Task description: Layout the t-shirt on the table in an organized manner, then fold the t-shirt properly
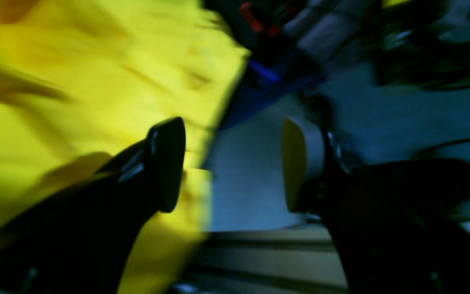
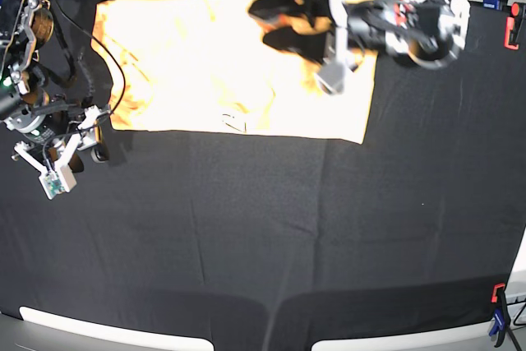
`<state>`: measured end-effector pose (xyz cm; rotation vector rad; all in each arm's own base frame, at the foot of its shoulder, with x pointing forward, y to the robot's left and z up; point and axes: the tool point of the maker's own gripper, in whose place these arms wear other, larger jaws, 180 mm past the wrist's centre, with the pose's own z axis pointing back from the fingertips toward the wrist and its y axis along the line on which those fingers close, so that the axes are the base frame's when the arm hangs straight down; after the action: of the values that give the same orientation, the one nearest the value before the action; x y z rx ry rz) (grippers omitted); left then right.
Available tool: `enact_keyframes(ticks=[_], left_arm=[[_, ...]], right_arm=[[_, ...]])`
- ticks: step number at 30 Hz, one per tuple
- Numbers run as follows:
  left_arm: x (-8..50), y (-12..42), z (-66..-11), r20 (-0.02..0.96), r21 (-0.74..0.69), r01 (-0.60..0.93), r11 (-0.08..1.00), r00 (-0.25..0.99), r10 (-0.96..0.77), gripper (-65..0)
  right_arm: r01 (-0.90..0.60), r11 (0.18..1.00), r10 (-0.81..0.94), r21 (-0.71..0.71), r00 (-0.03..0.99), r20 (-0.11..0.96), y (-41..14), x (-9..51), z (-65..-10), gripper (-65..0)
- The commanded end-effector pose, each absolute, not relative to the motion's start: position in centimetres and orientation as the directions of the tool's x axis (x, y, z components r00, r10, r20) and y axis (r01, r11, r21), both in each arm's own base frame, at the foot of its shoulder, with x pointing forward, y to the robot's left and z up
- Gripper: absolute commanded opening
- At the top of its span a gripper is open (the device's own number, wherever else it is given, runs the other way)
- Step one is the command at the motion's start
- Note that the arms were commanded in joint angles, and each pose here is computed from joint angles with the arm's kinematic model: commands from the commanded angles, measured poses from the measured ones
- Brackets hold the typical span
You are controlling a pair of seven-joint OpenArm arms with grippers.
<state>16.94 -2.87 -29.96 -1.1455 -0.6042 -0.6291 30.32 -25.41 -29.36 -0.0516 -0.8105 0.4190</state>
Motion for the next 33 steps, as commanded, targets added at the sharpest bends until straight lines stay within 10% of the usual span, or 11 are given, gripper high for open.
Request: enact_keyframes(ticks=[1, 7, 33], left_arm=[[18.4, -2.2, -29.1, 0.756, -0.591, 0.743, 0.314, 0.646, -0.107, -30.4], [22.6, 1.1, -31.6, 0.8, -0.414, 0.708, 0.572, 0.583, -0.143, -30.5], [25.8, -15.0, -32.0, 0.837, -0.393, 0.771, 0.501, 0.525, -0.152, -30.6]], right_arm=[[-0.337, 0.914, 0.39, -0.227, 0.574, 0.72, -25.6, 31.1, -27.8, -36.9], [-0.339, 0.914, 0.388, -0.222, 0.572, 0.723, -25.5, 31.1, -27.8, -36.9], [-0.339, 0.914, 0.39, -0.221, 0.592, 0.705, -25.7, 30.8, -28.2, -36.9]])
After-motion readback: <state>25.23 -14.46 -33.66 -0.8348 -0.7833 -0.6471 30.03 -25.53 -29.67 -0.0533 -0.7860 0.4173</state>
